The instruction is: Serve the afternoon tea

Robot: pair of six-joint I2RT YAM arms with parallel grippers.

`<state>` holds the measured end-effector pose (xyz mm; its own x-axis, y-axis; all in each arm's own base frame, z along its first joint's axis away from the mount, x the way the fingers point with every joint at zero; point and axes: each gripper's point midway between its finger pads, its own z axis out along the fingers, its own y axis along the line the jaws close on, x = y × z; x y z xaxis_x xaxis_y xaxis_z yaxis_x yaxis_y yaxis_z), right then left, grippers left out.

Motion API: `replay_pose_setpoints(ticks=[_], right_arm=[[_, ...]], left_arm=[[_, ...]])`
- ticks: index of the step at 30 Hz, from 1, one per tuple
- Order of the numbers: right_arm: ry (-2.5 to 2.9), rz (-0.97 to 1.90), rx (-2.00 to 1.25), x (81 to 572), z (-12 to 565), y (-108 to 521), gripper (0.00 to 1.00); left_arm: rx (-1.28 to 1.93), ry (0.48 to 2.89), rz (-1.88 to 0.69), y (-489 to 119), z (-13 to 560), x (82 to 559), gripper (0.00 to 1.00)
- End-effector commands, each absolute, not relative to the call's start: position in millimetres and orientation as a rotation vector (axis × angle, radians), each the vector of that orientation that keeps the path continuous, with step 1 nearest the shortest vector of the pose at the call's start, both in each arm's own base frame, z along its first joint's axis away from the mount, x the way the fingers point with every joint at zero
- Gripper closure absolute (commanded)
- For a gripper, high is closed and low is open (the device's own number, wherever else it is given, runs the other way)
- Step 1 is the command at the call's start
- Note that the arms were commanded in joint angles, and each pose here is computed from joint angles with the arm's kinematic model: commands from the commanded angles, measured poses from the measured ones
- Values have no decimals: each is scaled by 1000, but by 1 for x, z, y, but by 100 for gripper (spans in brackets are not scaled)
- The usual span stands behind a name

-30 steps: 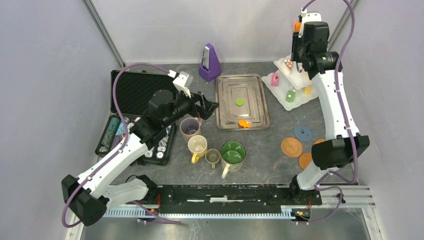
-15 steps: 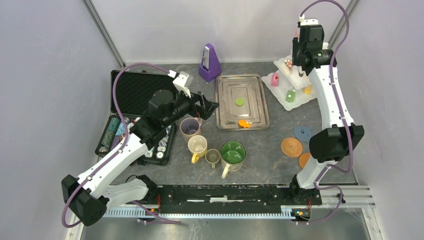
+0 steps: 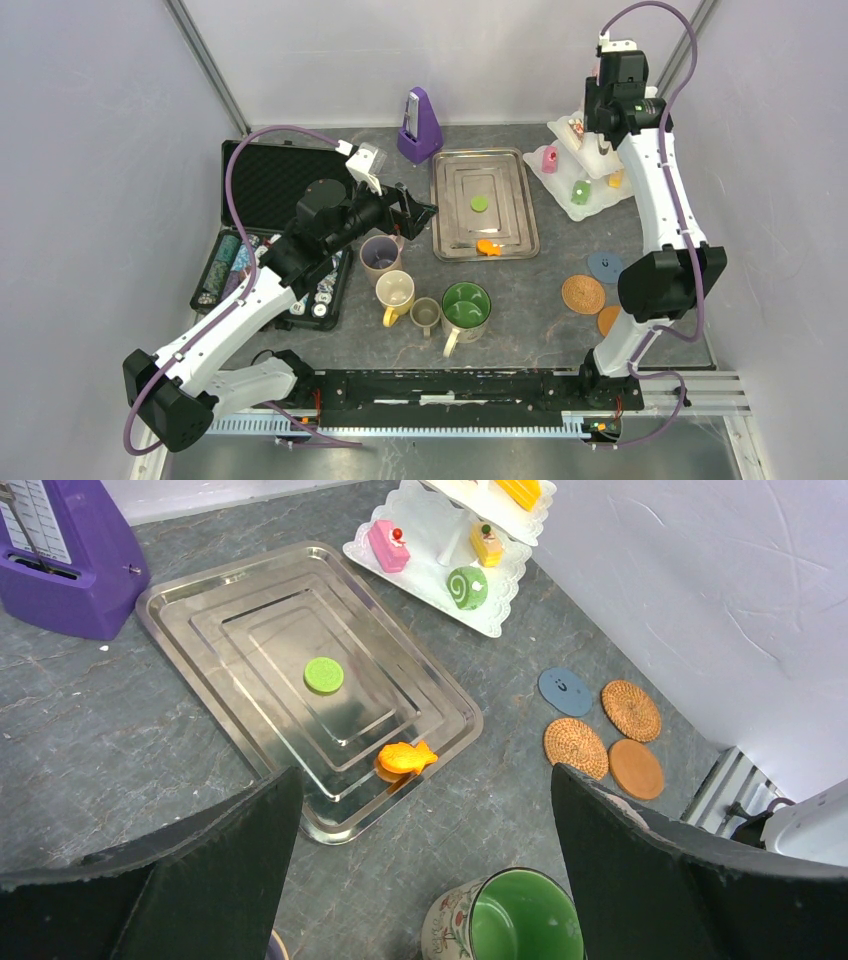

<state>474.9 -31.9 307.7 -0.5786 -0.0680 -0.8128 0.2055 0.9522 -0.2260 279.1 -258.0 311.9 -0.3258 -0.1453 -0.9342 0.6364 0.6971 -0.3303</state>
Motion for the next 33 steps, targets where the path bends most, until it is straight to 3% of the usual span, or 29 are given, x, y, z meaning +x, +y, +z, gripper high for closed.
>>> replay_pose_setpoints(ticks=[1, 5, 20, 33], right_arm=[[2038, -342, 104, 476, 350, -31, 52], [2028, -345, 105, 473, 356, -32, 45], [1938, -290, 48, 460, 399, -24, 44], [2016, -262, -18, 434, 363, -17, 48]], left_arm=[[433, 1661, -833, -261, 333, 278, 1], [434, 1663, -839, -262, 333, 277, 1], [436, 1662, -845, -263, 333, 277, 1], [441, 1664, -857, -265, 333, 276, 1]])
